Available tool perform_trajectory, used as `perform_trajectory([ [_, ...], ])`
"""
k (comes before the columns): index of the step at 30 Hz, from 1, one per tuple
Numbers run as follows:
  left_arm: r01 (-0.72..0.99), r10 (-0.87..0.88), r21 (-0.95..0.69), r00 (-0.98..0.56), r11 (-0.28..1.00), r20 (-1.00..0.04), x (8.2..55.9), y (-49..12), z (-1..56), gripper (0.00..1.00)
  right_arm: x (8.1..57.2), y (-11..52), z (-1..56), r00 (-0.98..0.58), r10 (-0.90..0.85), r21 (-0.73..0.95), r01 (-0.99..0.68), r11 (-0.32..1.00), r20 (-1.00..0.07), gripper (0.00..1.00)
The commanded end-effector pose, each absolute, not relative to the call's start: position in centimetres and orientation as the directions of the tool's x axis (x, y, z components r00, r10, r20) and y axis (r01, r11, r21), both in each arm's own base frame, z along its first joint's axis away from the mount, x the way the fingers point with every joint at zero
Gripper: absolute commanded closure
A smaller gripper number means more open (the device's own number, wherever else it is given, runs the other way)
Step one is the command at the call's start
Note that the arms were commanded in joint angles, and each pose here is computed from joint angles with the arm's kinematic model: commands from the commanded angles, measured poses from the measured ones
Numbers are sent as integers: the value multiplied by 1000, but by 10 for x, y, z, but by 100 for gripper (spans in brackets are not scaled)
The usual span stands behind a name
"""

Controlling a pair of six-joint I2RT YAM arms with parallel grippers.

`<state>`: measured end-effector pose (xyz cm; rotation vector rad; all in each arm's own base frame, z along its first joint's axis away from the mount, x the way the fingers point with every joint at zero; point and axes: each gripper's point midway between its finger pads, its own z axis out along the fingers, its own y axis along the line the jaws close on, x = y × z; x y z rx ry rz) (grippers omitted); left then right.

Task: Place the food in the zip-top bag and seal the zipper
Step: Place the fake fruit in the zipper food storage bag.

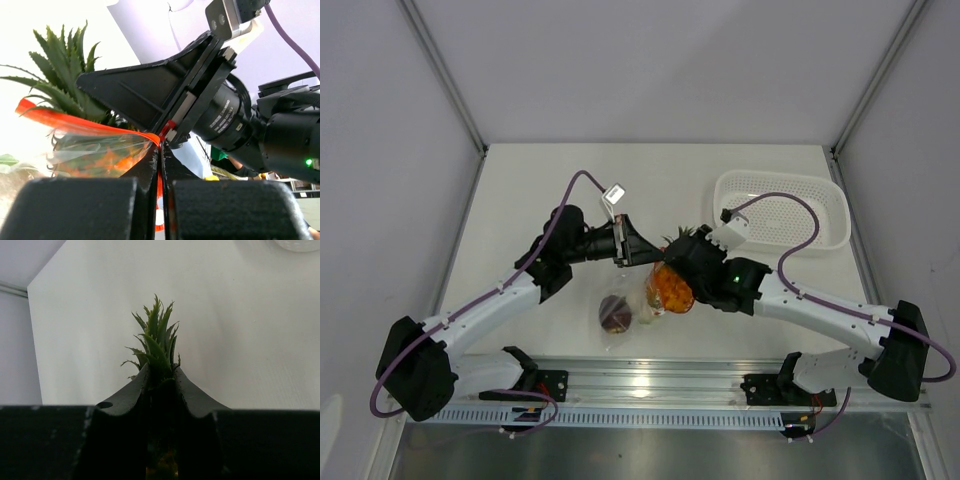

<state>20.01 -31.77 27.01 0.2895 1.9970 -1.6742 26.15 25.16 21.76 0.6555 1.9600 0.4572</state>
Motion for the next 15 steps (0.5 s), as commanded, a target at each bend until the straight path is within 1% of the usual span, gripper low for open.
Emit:
perform_trajectory([
  [1, 542, -213, -827, -799, 148, -562, 204, -323, 305, 99, 266, 252, 248, -294, 650, 607, 234, 759, -700, 90],
  [3, 543, -217, -828, -799, 142, -561, 203, -322, 305, 99, 265, 255, 254, -305, 612, 580, 199, 790, -729, 77],
  [4, 542, -215, -829, -801, 138, -560, 202, -323, 305, 99, 265, 257, 257, -315, 597, 570, 182, 801, -738, 62],
  [6, 546, -218, -826, -797, 137, -563, 203, -322, 307, 99, 263, 262, 260, -348, 542, 533, 130, 836, -765, 47],
  [7, 548, -217, -825, -796, 140, -565, 203, -323, 307, 100, 262, 263, 268, -355, 531, 531, 107, 841, -770, 37],
  [9, 552, -217, -821, -792, 142, -570, 203, -322, 308, 99, 258, 267, 278, -395, 443, 476, 17, 879, -805, 32],
  [10, 555, -216, -819, -790, 147, -574, 203, -322, 308, 99, 255, 268, 285, -407, 416, 465, -24, 885, -813, 25],
  [11, 555, -215, -818, -789, 150, -575, 203, -322, 307, 99, 252, 267, 302, -418, 409, 478, -69, 876, -811, 22],
  [12, 549, -214, -821, -792, 157, -571, 204, -321, 303, 99, 249, 261, 305, -425, 360, 437, -96, 894, -831, 21],
  [13, 552, -212, -819, -792, 155, -573, 204, -322, 303, 99, 247, 258, 311, -425, 347, 428, -111, 897, -836, 15],
  [14, 551, -211, -820, -792, 156, -572, 204, -322, 303, 99, 246, 250, 327, -415, 359, 442, -120, 889, -836, 11],
  [15, 547, -208, -822, -795, 158, -569, 205, -323, 300, 99, 242, 242, 326, -428, 327, 413, -125, 902, -843, 8],
])
